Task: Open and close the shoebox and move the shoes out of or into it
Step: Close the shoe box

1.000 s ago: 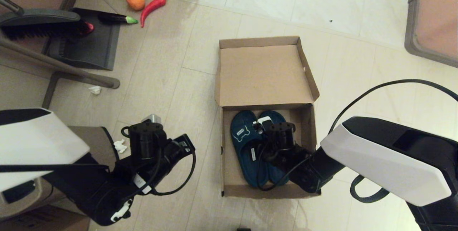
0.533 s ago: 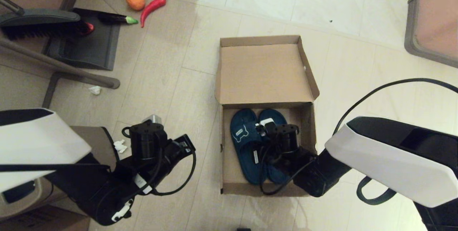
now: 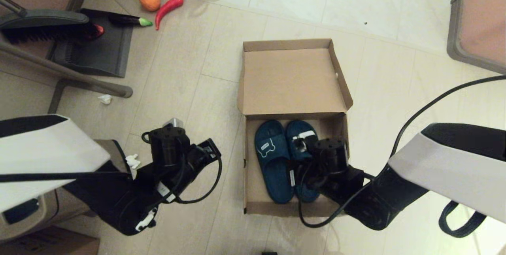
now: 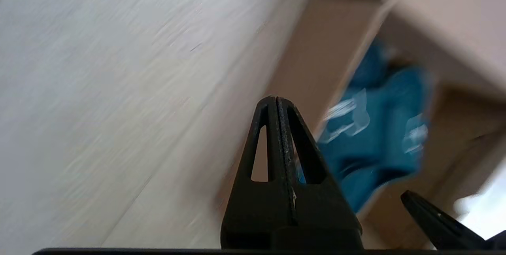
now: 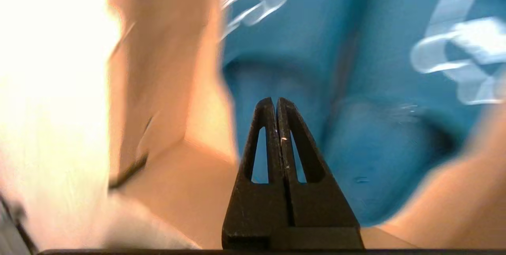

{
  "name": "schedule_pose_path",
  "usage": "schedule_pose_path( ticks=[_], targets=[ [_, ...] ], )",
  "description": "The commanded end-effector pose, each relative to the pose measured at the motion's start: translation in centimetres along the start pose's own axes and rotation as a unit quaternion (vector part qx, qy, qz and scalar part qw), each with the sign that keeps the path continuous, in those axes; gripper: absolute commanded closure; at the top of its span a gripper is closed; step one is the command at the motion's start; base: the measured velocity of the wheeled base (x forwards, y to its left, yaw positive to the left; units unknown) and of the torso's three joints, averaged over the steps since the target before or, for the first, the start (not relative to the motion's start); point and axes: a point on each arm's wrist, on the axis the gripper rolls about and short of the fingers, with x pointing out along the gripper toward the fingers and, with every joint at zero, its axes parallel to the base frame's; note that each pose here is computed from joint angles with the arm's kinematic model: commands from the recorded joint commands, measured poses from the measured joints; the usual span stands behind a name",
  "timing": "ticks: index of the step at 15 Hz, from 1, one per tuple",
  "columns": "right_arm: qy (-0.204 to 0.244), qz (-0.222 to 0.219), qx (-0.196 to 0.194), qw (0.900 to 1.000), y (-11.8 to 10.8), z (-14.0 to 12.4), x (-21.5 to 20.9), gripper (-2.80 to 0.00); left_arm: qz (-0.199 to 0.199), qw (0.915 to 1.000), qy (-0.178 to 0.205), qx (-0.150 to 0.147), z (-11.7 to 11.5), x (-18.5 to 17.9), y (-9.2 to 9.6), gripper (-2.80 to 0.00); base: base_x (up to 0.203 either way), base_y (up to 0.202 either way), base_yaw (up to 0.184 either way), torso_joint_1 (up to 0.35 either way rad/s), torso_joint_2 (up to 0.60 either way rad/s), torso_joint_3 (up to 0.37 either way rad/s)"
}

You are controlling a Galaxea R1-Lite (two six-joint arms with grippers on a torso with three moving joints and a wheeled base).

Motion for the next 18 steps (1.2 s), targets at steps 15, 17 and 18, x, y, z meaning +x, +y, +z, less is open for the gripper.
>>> schedule_pose_path(
  ticks=[15, 17, 18],
  targets=[
    [-0.062, -0.186, 0.381, 0.904, -23.3, 17.9, -6.7, 0.0, -0.072, 0.9949, -0.063, -0.033, 5.7, 8.5, 0.7, 0.0, 0.0, 0.0, 0.0, 0.0, 0.0, 0.0],
    [-0.034, -0.178, 0.411, 0.893, -24.3, 15.7, -4.5, 0.0, -0.083, 0.9932, -0.074, -0.035, 5.8, 9.8, 0.4, 0.0, 0.0, 0.0, 0.0, 0.0, 0.0, 0.0],
    [-0.023, -0.137, 0.444, 0.885, -24.2, 15.5, -4.1, 0.0, -0.087, 0.9925, -0.076, -0.04, 5.6, 10.5, 0.4, 0.0, 0.0, 0.0, 0.0, 0.0, 0.0, 0.0]
  ],
)
